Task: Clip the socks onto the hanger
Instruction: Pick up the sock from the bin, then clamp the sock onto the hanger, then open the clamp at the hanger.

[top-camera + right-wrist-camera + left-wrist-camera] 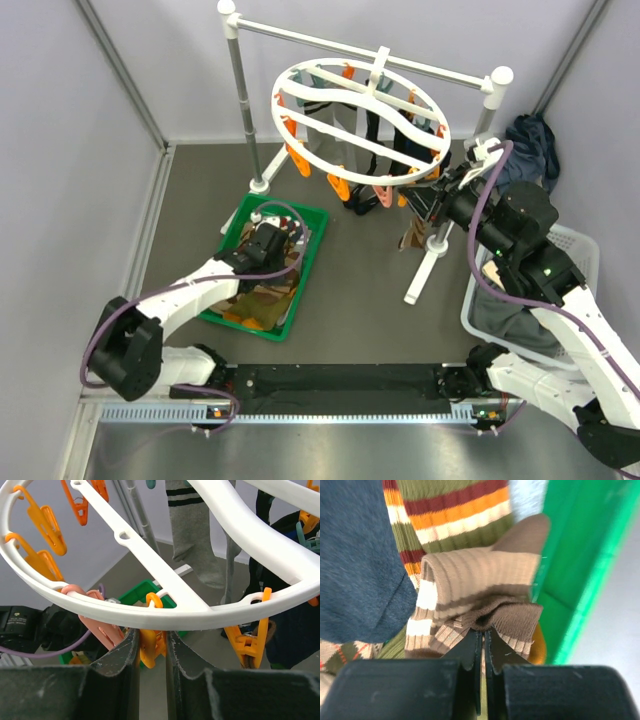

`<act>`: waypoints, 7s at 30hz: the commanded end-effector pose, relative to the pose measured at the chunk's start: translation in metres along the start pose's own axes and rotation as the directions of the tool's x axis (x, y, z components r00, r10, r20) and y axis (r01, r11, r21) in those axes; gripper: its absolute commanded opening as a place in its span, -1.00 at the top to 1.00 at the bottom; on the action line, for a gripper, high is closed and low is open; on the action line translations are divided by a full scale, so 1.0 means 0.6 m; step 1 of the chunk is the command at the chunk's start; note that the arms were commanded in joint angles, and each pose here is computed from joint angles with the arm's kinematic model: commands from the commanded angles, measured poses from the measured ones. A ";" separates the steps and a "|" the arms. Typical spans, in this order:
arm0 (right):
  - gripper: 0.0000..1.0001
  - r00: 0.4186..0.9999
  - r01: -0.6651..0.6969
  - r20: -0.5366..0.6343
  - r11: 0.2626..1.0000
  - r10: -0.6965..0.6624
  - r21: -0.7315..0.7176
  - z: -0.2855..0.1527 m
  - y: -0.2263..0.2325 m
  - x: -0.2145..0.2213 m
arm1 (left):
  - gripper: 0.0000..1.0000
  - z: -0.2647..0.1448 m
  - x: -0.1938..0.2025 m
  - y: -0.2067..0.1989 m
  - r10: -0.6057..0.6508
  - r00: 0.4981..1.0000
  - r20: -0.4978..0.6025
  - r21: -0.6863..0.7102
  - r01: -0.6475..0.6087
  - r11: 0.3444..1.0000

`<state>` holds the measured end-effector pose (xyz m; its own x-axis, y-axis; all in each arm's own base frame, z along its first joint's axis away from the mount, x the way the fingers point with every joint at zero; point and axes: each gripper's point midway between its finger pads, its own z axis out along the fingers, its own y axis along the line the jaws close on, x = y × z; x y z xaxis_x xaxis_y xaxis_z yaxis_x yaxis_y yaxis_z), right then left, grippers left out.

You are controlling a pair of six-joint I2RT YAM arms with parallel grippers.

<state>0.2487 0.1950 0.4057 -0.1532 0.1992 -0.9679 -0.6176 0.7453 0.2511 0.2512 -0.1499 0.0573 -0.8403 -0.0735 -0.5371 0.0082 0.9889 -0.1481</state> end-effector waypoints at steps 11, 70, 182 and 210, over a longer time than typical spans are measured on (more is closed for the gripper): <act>1.00 1.000 -0.013 0.001 0.999 0.013 -0.031 -0.007 0.010 -0.003 | 1.00 -0.240 -0.196 -0.042 0.019 0.855 0.518 0.173 -0.126 0.977; 1.00 1.000 0.003 -0.005 0.997 -0.003 -0.082 0.000 0.019 0.012 | 1.00 -0.436 -0.251 -0.457 -0.102 0.594 0.798 0.510 -0.575 0.640; -0.17 1.000 0.006 -0.026 1.000 -0.005 0.028 -0.023 0.017 -0.084 | -0.96 -0.426 -0.221 -0.371 -0.189 0.575 0.796 0.531 -0.515 0.673; -0.05 0.997 -0.056 0.063 0.998 0.054 0.026 -0.026 0.013 -0.076 | -0.96 -0.469 -0.275 -0.438 -0.357 0.461 0.813 0.577 -0.550 0.604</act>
<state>0.2402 0.1883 0.4342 -0.1998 0.2226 -0.9542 -0.5934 0.7475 0.2986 0.2310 -0.3632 0.3550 -0.0537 -0.3255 -0.9440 0.7615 0.5982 -0.2496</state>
